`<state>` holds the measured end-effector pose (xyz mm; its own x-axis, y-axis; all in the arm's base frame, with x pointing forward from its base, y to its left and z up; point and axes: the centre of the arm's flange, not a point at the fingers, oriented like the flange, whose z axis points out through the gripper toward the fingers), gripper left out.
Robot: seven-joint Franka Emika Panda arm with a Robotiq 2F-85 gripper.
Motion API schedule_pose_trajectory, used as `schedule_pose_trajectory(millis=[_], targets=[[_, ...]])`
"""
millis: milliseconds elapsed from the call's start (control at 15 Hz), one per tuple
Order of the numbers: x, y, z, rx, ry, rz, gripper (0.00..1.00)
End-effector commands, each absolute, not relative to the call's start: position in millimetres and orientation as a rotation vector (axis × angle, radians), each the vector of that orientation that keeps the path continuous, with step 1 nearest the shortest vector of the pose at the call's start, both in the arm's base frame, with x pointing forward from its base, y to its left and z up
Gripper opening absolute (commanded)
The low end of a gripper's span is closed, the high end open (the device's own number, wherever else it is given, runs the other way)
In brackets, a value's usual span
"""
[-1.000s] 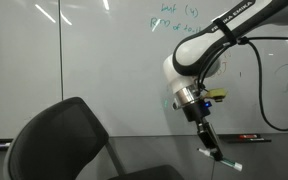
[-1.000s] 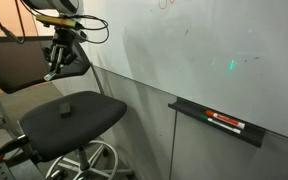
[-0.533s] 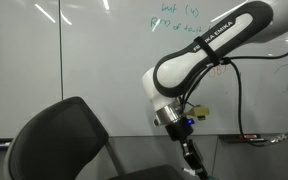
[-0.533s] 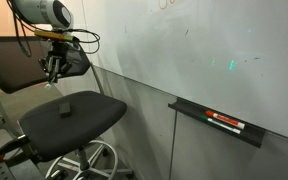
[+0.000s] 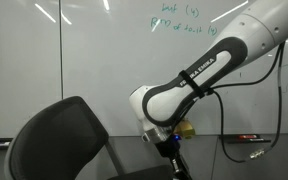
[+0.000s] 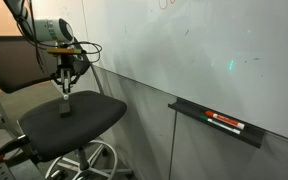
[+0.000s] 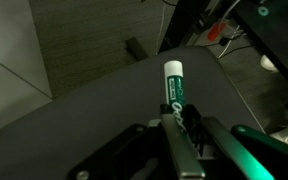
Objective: Use the marker on the chair to write on the white board
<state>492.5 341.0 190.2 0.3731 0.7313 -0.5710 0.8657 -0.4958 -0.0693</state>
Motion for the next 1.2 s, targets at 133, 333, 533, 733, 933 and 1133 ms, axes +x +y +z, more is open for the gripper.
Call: schedule_pose_trajectory(millis=[133, 333, 533, 733, 933, 1133], targets=[[532.7, 347.8, 143.3, 2.305, 1.436, -0.684, 0.08], [542.0, 353.8, 130.2, 2.299, 1.441, -0.644, 0.08], [542.3, 369.6, 125.9, 2.305, 1.470, -0.607, 0.08], [539.3, 383.2, 128.1, 2.308, 1.499, -0.582, 0.08], [537.6, 393.0, 135.1, 2.315, 1.507, -0.562, 0.08], [529.2, 391.2, 133.7, 2.312, 1.511, -0.587, 0.46]])
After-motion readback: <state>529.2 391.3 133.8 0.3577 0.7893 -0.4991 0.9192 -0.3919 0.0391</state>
